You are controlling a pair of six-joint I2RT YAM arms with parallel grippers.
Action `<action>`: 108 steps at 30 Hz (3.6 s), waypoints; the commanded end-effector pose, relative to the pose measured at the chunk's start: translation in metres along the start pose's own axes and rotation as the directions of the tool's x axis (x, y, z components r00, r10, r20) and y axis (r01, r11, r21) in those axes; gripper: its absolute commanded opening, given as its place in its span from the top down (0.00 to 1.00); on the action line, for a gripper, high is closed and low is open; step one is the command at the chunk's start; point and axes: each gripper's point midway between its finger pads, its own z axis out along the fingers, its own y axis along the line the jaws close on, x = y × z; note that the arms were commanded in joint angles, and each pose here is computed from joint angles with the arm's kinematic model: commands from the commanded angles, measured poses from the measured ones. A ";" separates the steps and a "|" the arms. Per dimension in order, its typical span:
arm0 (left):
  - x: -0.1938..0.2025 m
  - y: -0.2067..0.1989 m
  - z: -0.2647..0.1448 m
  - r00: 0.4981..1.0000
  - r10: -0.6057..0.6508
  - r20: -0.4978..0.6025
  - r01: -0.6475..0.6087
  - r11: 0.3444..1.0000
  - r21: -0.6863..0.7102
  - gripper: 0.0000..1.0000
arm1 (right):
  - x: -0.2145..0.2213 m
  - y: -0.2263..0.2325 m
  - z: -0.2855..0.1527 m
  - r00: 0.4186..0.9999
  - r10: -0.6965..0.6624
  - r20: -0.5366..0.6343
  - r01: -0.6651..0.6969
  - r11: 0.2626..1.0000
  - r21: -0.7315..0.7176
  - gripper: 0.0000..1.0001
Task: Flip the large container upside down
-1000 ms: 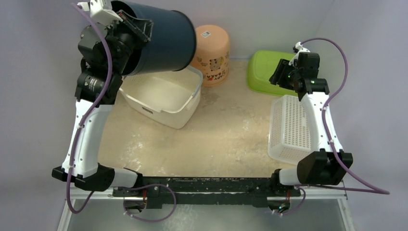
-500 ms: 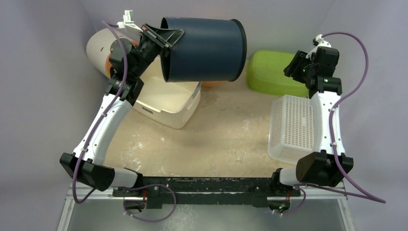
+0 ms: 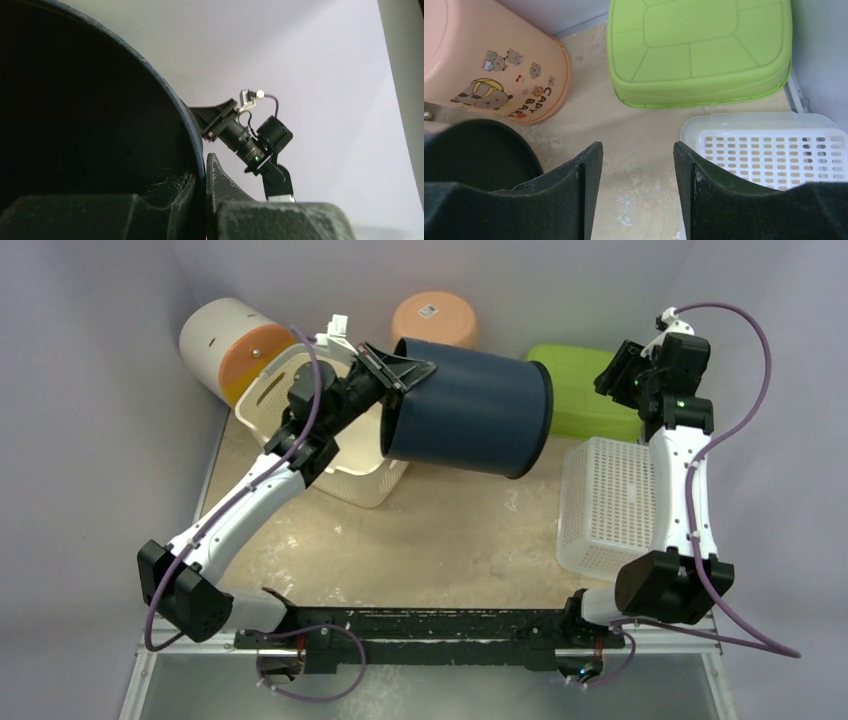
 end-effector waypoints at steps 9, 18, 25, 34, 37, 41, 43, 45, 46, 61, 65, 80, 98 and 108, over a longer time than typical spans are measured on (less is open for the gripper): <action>0.023 -0.125 -0.007 0.995 -0.100 -0.010 0.094 0.885 0.456 1.00 | -0.014 -0.001 -0.007 0.998 -0.020 0.055 0.021 1.000 -0.008 0.43; 0.059 -0.094 0.007 0.977 -0.191 -0.098 0.215 0.843 0.494 1.00 | -0.012 -0.003 -0.004 0.999 -0.022 0.048 0.022 1.000 -0.003 0.43; 0.083 -0.049 0.015 0.973 -0.203 -0.110 0.231 0.860 0.456 1.00 | -0.007 -0.008 -0.007 0.999 -0.026 0.047 0.025 1.000 0.018 0.43; 0.105 0.014 0.019 0.969 -0.219 -0.113 0.245 0.896 0.371 1.00 | 0.001 -0.012 -0.011 0.999 -0.025 0.037 0.024 0.999 0.040 0.42; 0.111 0.030 0.020 0.976 -0.186 -0.110 0.213 0.919 0.331 1.00 | 0.006 -0.015 -0.014 0.999 -0.019 0.027 0.018 0.999 0.051 0.42; 0.119 0.057 0.022 0.985 -0.132 -0.107 0.153 0.962 0.228 1.00 | 0.023 -0.020 -0.018 1.000 -0.004 -0.004 0.004 0.997 0.071 0.43; 0.122 0.070 0.022 0.990 -0.088 -0.107 0.105 0.980 0.169 1.00 | 0.038 -0.025 -0.019 0.999 0.004 -0.033 -0.001 0.996 0.084 0.43; 0.125 0.084 0.023 0.993 -0.040 -0.114 0.052 0.993 0.110 1.00 | 0.053 -0.029 -0.022 0.998 0.011 -0.062 -0.005 0.995 0.097 0.43; 0.127 0.091 0.023 0.992 -0.015 -0.122 0.024 0.997 0.077 1.00 | 0.061 -0.031 -0.024 0.997 0.015 -0.077 -0.007 0.994 0.107 0.43; 0.143 0.207 0.013 0.971 0.096 -0.217 -0.155 0.950 -0.272 1.00 | 0.120 -0.044 -0.046 0.983 0.056 -0.174 -0.030 0.988 0.149 0.43; 0.148 0.223 0.010 0.956 0.126 -0.264 -0.210 0.924 -0.319 1.00 | 0.124 -0.042 -0.045 0.981 0.056 -0.187 -0.031 0.990 0.138 0.43; 0.148 0.280 -0.022 0.911 0.193 -0.364 -0.368 0.778 -0.509 1.00 | 0.144 0.003 -0.046 0.965 -0.043 -0.259 -0.002 0.985 -0.171 0.44; 0.160 0.350 -0.067 0.824 0.169 -0.541 -0.529 0.572 -0.627 0.88 | 0.141 0.096 -0.086 0.956 -0.059 -0.288 -0.149 0.748 -0.647 0.46; 0.156 0.347 -0.065 0.818 0.188 -0.544 -0.542 0.568 -0.619 0.62 | 0.104 0.076 -0.089 0.980 -0.063 -0.187 -0.038 0.871 -0.491 0.45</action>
